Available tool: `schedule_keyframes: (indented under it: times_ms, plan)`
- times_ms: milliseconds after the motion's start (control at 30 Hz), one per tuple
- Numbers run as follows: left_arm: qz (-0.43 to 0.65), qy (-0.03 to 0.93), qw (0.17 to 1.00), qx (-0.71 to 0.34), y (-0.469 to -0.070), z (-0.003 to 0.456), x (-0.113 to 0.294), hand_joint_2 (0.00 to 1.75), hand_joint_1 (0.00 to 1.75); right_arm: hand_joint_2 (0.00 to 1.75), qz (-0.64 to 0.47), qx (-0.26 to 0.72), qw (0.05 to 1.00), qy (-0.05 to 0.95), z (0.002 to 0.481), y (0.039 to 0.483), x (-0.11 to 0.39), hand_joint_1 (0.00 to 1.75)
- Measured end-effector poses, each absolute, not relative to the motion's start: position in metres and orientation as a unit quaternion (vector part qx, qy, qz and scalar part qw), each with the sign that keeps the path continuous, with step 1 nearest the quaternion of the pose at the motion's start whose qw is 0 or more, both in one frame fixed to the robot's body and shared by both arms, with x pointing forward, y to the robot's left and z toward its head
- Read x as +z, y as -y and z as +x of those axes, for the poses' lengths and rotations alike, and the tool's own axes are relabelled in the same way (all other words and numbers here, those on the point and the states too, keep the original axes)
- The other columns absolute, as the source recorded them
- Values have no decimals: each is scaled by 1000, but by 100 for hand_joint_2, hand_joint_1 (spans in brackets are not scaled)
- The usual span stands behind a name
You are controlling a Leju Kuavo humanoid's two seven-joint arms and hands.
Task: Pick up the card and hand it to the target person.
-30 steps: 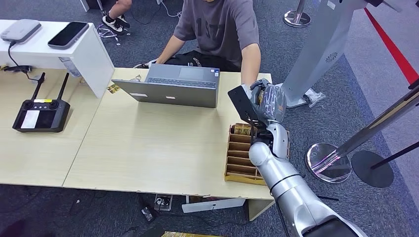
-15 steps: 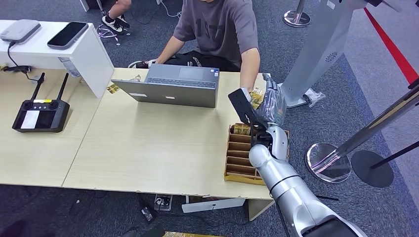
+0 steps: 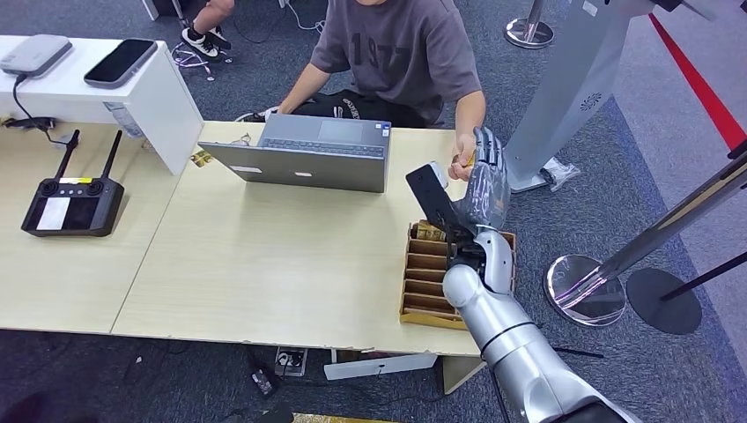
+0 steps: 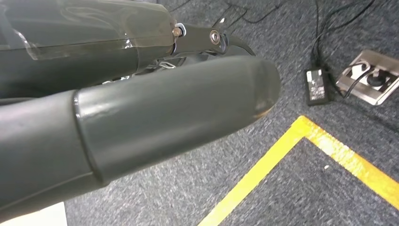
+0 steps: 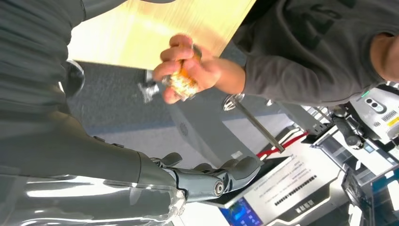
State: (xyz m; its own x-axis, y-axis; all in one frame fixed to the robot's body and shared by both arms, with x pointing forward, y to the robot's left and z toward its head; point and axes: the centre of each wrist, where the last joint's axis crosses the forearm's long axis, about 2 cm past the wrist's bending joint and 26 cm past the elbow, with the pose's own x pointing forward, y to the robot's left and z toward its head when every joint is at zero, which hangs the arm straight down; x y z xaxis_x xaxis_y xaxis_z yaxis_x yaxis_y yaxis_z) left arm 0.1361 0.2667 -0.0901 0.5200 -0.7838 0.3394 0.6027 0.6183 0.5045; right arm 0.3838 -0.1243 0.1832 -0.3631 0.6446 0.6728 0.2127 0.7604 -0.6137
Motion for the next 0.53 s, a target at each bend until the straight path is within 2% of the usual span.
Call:
schedule_keyframes:
  times_ms: [300,533]
  plan:
    - [167,267,865,-390,-273,112,-97,0,0,175,-180,119,547,809,339,143,169,0]
    - [169,266,871,-377,-279,97,-100,0,0,175,-150,90,544,821,300,158,160,0]
